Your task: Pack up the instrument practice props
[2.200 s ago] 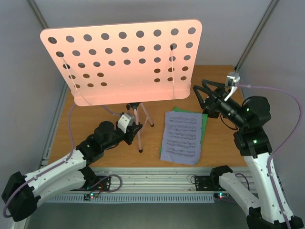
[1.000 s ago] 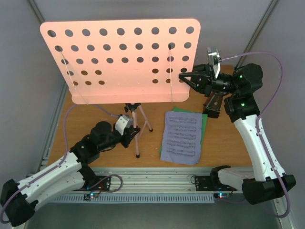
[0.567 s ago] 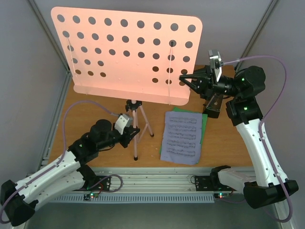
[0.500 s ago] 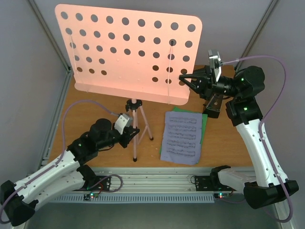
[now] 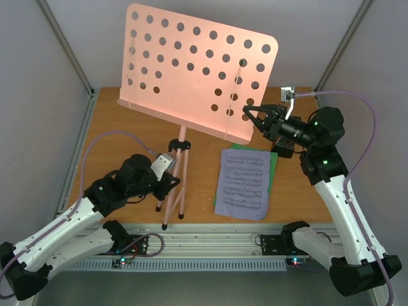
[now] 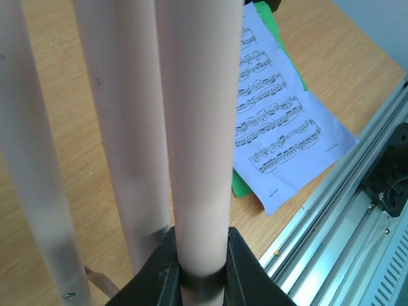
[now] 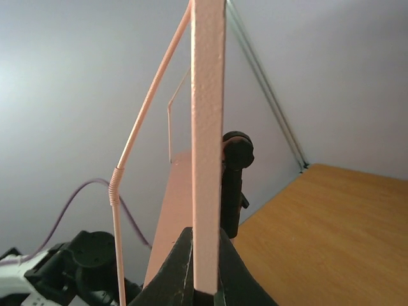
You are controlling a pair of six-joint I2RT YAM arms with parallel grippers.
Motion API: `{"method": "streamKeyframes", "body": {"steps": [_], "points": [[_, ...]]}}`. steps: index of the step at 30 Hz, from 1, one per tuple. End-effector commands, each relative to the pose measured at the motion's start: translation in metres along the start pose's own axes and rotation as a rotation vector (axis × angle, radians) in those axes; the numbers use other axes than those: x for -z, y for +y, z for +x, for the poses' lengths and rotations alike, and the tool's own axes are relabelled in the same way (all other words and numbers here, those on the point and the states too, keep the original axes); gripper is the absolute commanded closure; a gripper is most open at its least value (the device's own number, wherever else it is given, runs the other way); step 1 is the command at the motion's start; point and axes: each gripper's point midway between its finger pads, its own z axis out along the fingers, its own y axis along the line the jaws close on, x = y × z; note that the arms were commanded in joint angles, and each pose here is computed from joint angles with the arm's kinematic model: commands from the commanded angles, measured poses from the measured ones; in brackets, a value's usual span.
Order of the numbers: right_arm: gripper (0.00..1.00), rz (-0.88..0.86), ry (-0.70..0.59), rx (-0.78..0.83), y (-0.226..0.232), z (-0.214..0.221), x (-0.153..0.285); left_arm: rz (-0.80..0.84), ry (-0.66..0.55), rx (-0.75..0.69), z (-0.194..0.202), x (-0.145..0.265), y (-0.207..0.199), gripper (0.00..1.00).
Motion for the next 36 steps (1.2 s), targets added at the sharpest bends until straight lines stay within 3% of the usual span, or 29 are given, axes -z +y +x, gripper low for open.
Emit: {"method": "streamKeyframes", "body": {"steps": [1,22,36], "points": [[0.99,0.163,-0.039,-0.113,-0.053,0.028,-0.001,0.054,-0.399,-0.101,-0.107,0.042,-0.029,1.00],[0.99,0.507,-0.090,-0.419,-0.201,0.139,0.012,-0.085,-0.354,-0.071,-0.113,-0.070,0.015,1.00],[0.99,0.585,-0.073,-0.533,-0.249,0.187,0.031,-0.088,-0.286,-0.047,-0.097,-0.118,0.027,1.00]]}}
